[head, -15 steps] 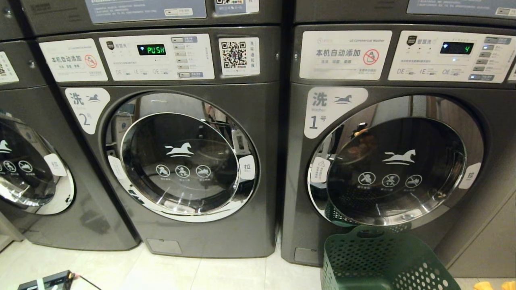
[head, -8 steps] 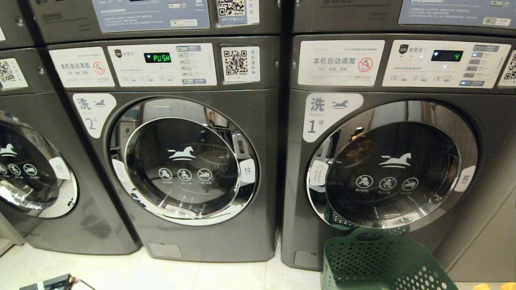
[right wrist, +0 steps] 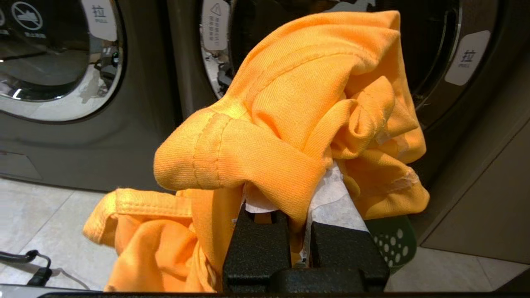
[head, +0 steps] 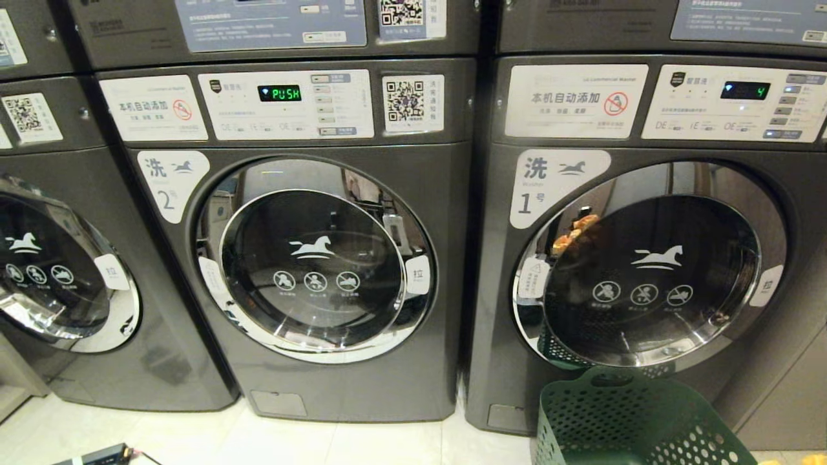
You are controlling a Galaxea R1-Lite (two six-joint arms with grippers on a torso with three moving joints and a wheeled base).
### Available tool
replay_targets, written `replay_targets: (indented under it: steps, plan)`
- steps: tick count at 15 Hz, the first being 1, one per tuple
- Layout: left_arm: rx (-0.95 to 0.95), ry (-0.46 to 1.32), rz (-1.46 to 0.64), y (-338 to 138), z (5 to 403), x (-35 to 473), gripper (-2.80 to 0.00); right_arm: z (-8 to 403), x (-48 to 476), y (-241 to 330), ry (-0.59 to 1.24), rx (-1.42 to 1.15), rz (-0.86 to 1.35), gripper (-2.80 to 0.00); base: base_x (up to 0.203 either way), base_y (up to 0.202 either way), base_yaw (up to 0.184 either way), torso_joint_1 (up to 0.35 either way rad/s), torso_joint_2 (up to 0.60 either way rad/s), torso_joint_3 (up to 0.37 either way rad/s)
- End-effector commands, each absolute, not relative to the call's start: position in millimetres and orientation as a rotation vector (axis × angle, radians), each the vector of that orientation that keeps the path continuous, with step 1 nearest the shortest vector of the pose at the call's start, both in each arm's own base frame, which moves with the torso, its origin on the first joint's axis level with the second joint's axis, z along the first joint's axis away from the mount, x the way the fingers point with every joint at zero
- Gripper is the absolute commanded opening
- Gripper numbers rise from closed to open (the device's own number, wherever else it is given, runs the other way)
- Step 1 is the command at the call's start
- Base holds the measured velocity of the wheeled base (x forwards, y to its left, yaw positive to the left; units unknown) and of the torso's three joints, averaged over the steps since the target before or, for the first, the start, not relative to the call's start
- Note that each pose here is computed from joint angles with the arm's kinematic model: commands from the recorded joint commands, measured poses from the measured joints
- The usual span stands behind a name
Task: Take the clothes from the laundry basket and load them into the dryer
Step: Put the clothes in the dryer
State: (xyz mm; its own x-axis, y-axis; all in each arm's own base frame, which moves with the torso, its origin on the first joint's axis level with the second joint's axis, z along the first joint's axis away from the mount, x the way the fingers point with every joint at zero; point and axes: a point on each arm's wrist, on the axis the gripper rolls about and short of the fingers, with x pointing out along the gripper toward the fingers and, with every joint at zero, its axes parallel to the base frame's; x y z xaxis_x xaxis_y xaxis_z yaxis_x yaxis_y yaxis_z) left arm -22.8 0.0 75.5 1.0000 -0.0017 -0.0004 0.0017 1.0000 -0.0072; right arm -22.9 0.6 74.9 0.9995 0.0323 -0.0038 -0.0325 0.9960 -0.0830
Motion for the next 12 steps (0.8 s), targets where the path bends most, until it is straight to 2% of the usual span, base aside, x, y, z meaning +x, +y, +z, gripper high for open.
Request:
replay_targets:
  steps: [1,12]
  plan:
    - [-0.008,-0.002,-0.002,0.0,75.4,-22.9,-2.8,74.9,-22.9,0.7,0.003,-0.085,0.032,-2.8,0.0,0.189,-0.003,0.008,0.0,0.001]
    - [-0.008,0.0,-0.003,0.1,75.0,-22.8,-2.8,74.8,-22.9,0.6,0.003,-0.084,0.031,-2.8,0.0,0.194,-0.002,0.003,0.0,0.002]
